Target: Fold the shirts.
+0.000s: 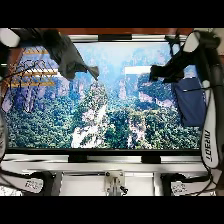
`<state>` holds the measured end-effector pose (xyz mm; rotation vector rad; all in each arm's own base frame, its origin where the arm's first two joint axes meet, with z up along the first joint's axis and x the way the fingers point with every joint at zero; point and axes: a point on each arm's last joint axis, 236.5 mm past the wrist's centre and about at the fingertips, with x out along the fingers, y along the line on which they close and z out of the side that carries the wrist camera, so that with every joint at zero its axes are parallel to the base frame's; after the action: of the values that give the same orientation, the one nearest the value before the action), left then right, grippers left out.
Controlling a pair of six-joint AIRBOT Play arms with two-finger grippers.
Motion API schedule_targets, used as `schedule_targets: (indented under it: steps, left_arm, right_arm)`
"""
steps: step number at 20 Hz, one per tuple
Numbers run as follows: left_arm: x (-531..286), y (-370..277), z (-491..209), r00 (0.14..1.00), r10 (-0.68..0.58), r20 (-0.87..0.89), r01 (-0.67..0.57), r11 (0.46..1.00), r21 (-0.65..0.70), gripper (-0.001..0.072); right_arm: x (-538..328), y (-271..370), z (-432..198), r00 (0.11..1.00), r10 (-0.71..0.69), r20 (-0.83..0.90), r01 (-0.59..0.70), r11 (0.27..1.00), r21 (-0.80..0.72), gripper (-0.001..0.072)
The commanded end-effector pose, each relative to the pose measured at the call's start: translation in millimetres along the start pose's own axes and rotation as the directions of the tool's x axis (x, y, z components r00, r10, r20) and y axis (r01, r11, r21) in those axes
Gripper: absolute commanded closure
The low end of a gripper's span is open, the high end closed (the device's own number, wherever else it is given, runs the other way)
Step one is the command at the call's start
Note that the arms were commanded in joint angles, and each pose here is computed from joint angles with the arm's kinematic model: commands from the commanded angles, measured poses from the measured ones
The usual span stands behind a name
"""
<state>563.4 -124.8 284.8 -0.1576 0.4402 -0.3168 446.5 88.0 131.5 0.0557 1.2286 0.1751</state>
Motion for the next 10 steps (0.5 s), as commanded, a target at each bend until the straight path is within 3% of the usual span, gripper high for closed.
schedule_targets:
  steps: [1,5,10]
  left_arm:
    - [-138,-89,56,0.976,-0.131,0.172,0.107,0.984,0.143,0.0677]
    - [-153,-152,-51,0.957,-0.251,-0.146,0.274,0.947,0.169,0.0677]
    - [-92,-216,-277,0.761,-0.284,-0.584,0.339,0.941,-0.016,0.0677]
  right_arm:
    - [-99,-37,0,0.963,-0.188,0.191,0.190,0.982,0.007,0.0043]
    - [-189,-39,-22,0.904,-0.215,0.368,0.214,0.976,0.045,0.0043]
    - [-204,-18,-50,0.929,-0.131,0.345,0.136,0.991,0.010,0.0043]
